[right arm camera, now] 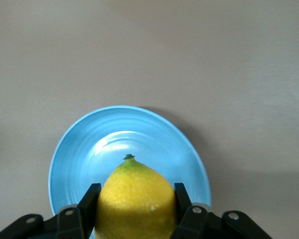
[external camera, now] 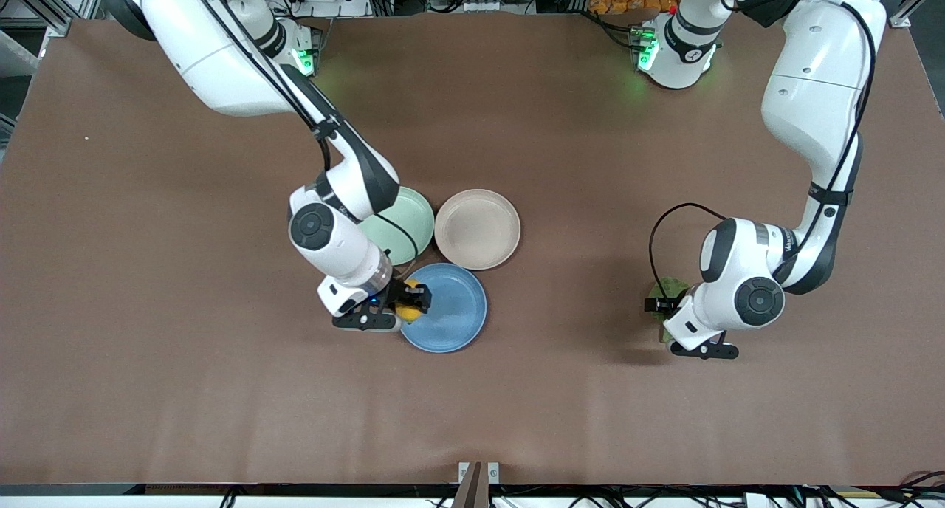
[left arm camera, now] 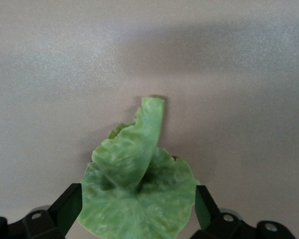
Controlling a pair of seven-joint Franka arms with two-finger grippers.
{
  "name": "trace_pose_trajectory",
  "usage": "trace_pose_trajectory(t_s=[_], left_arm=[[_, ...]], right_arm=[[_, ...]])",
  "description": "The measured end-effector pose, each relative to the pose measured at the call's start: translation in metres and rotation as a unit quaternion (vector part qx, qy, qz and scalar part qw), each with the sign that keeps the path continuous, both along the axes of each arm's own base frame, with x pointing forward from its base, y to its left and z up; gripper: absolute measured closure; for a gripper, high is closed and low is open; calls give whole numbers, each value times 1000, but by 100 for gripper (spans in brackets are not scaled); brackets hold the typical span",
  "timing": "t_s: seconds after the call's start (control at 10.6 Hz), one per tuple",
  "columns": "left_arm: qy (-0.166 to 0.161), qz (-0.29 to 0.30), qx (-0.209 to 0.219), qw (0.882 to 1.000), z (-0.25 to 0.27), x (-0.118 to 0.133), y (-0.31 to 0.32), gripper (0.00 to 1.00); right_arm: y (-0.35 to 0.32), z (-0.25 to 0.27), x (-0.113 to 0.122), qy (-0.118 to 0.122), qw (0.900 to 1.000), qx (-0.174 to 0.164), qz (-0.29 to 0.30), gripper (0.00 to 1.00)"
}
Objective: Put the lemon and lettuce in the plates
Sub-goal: 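Lower the lemon onto the blue plate and open the right gripper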
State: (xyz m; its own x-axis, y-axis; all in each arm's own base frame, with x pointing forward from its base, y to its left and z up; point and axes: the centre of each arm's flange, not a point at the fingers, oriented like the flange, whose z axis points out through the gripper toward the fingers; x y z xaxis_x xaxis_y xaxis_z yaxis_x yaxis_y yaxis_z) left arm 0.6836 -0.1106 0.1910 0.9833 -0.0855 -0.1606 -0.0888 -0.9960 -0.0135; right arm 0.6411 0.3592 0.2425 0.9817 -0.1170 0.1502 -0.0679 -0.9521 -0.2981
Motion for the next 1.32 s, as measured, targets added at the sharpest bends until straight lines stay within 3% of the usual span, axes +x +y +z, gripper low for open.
trace_pose_trajectory(t_s=[0.38,0.85,1.03,1.13,1.32], left_arm=[[12,-3,0,1000,-16,-3,1,1],[7,-6,-5,1000,-12,0,-5,70],[-2,1,-3,1000,-5,6,5,97],[-9,4,-4,1000,3,10,9,97],[-31,9,-4,999,31,17,12,97]], right_arm=[[36,-35,-17,-1,1000,11,12,36],[23,-48,-7,-9,1000,-2,8,35],[14,-46,0,-14,1000,-6,2,11],[11,-45,4,-15,1000,-6,-4,1],[11,-39,7,-11,1000,-1,-23,0]])
